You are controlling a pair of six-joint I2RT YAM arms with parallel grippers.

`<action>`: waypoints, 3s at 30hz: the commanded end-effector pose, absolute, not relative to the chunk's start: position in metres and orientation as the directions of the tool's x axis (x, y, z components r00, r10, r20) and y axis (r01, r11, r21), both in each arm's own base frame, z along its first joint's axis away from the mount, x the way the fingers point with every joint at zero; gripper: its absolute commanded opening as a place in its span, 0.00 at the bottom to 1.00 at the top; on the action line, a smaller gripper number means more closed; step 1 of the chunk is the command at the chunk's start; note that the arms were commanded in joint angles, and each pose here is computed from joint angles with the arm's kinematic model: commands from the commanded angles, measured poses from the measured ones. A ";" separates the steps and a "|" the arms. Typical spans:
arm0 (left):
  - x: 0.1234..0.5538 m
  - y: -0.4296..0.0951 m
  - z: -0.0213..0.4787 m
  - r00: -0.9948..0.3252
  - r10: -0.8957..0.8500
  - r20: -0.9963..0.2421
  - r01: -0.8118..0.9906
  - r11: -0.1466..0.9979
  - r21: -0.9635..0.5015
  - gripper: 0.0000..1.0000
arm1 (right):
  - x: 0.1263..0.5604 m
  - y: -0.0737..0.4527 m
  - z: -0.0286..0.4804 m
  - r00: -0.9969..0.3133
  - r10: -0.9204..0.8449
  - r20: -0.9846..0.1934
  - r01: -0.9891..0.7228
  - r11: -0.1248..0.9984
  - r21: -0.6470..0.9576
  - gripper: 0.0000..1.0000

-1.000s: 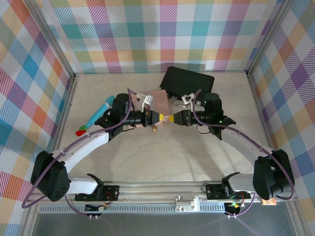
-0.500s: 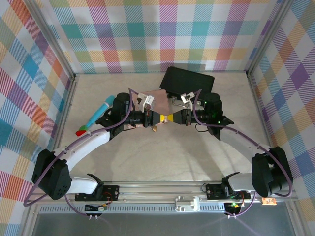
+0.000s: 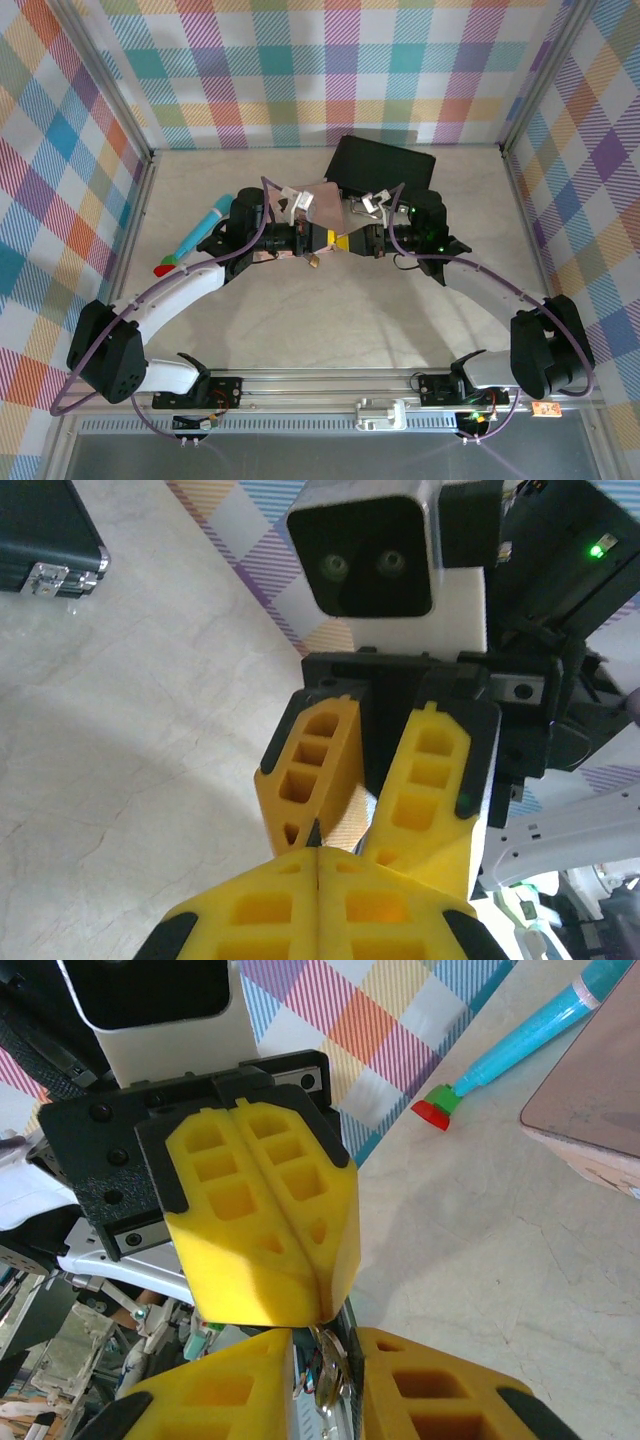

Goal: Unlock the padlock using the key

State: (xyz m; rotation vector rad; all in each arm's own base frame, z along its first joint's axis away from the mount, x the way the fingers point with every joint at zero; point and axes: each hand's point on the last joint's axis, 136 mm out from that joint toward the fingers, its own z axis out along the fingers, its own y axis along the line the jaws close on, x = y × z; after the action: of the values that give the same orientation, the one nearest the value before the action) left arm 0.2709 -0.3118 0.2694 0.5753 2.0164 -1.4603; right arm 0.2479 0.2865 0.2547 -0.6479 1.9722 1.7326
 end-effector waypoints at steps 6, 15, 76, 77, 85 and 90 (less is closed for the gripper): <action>0.268 -0.312 0.280 -0.728 -0.001 -0.686 0.663 0.257 -0.703 0.00 | 0.246 0.290 0.254 -0.783 -0.078 -0.617 -0.622 0.087 0.778 0.15; 0.257 -0.309 0.278 -0.722 0.047 -0.690 0.677 0.254 -0.691 0.00 | 0.248 0.288 0.256 -0.771 -0.068 -0.633 -0.636 0.118 0.763 0.25; 0.347 -0.267 0.043 -0.556 -0.415 -0.721 -0.204 0.908 -0.365 0.58 | 0.298 0.235 0.163 -0.813 0.277 -0.512 -0.292 0.566 0.771 0.00; 0.348 -0.269 0.040 -0.559 -0.416 -0.717 -0.205 0.908 -0.366 0.57 | 0.298 0.235 0.163 -0.813 0.277 -0.512 -0.292 0.567 0.770 0.00; 0.355 -0.259 0.016 -0.558 -0.416 -0.718 -0.255 0.909 -0.328 0.49 | 0.299 0.234 0.163 -0.811 0.283 -0.513 -0.289 0.568 0.770 0.00; 0.363 -0.250 0.009 -0.551 -0.424 -0.719 -0.267 0.906 -0.329 0.29 | 0.299 0.234 0.161 -0.815 0.281 -0.507 -0.285 0.567 0.773 0.00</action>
State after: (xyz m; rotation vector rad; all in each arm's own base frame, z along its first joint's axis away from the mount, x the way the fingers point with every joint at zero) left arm 0.3534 -0.2578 0.0276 -0.4589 2.1655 -0.2244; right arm 0.2992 0.2351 0.1578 0.0142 2.2219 1.2346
